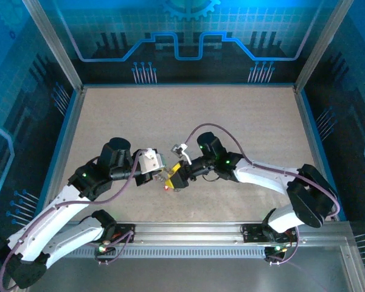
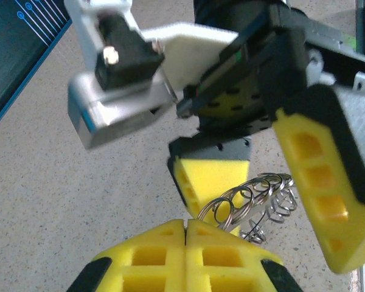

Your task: Put the keys on the keyring

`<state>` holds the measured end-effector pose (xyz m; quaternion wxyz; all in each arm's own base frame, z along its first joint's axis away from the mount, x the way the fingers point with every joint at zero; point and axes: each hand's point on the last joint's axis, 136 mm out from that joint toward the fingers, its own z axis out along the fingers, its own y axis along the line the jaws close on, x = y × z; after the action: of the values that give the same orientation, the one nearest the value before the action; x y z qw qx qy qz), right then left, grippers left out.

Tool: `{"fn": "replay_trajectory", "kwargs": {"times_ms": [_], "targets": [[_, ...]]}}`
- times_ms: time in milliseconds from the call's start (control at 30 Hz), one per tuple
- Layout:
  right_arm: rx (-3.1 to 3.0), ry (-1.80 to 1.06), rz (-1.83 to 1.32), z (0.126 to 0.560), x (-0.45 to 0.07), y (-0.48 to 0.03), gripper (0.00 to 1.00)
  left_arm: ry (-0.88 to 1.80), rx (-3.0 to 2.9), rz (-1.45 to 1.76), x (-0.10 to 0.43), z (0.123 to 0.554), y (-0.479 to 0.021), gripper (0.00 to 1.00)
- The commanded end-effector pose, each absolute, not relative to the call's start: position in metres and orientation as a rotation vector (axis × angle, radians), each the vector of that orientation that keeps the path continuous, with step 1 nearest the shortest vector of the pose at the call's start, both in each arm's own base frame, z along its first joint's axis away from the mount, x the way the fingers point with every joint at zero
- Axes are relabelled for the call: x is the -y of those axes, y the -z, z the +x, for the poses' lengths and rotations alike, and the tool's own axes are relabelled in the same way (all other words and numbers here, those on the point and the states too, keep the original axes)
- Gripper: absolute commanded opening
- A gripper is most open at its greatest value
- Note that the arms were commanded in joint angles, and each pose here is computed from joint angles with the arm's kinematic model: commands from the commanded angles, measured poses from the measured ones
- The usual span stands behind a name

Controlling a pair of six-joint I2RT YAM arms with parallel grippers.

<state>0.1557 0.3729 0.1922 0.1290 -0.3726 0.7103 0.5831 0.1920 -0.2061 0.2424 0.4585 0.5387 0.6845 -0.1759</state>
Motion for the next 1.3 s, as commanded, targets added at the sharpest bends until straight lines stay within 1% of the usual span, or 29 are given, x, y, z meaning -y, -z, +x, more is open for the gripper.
{"fn": "replay_trajectory", "kwargs": {"times_ms": [0,100,133,200,400,433,467,500,533,567,667,767,933,1033,1100,1167,1200,1267], "targets": [[-1.981,-1.819,-1.180,0.139,-0.382,-0.211,0.68,0.447,-1.609,1.268,0.210,0.197,-0.271,0.00],[-1.941,-1.846,-1.205,0.139,-0.386,-0.221,0.50,0.440,-1.612,1.272,0.210,0.197,-0.269,0.00],[-1.938,-1.848,-1.208,0.139,-0.387,-0.222,0.45,0.439,-1.615,1.274,0.209,0.197,-0.268,0.00],[-1.932,-1.843,-1.210,0.139,-0.386,-0.223,0.39,0.433,-1.621,1.274,0.209,0.198,-0.266,0.00],[-1.887,-1.803,-1.232,0.139,-0.383,-0.223,0.27,0.438,-1.628,1.252,0.207,0.196,-0.269,0.00],[-1.882,-1.796,-1.233,0.139,-0.383,-0.223,0.26,0.439,-1.625,1.244,0.206,0.196,-0.271,0.00],[-1.872,-1.787,-1.235,0.139,-0.382,-0.224,0.25,0.441,-1.624,1.235,0.206,0.196,-0.272,0.03],[-1.862,-1.776,-1.234,0.140,-0.382,-0.226,0.25,0.446,-1.616,1.229,0.206,0.195,-0.275,0.12],[-1.817,-1.759,-1.236,0.142,-0.383,-0.232,0.25,0.455,-1.608,1.224,0.206,0.193,-0.277,0.19],[-1.825,-1.744,-1.229,0.141,-0.381,-0.226,0.24,0.465,-1.595,1.221,0.206,0.191,-0.281,0.25],[-1.766,-1.693,-1.207,0.146,-0.379,-0.231,0.22,0.501,-1.565,1.204,0.206,0.183,-0.291,0.32],[-1.719,-1.646,-1.176,0.152,-0.379,-0.237,0.21,0.518,-1.540,1.171,0.205,0.180,-0.301,0.47],[-1.681,-1.561,-1.140,0.162,-0.379,-0.239,0.20,0.533,-1.495,1.102,0.199,0.174,-0.323,0.61],[-1.670,-1.538,-1.119,0.166,-0.379,-0.240,0.18,0.497,-1.494,1.044,0.191,0.176,-0.331,0.65],[-1.669,-1.528,-1.104,0.168,-0.379,-0.240,0.15,0.456,-1.530,1.005,0.183,0.180,-0.327,0.67],[-1.682,-1.512,-1.093,0.172,-0.379,-0.238,0.15,0.428,-1.576,0.976,0.177,0.185,-0.317,0.68],[-1.696,-1.486,-1.095,0.175,-0.378,-0.235,0.15,0.418,-1.607,0.971,0.176,0.187,-0.307,0.69],[-1.746,-1.354,-1.116,0.184,-0.374,-0.222,0.22,0.377,-1.671,0.948,0.171,0.195,-0.288,0.70]]}}
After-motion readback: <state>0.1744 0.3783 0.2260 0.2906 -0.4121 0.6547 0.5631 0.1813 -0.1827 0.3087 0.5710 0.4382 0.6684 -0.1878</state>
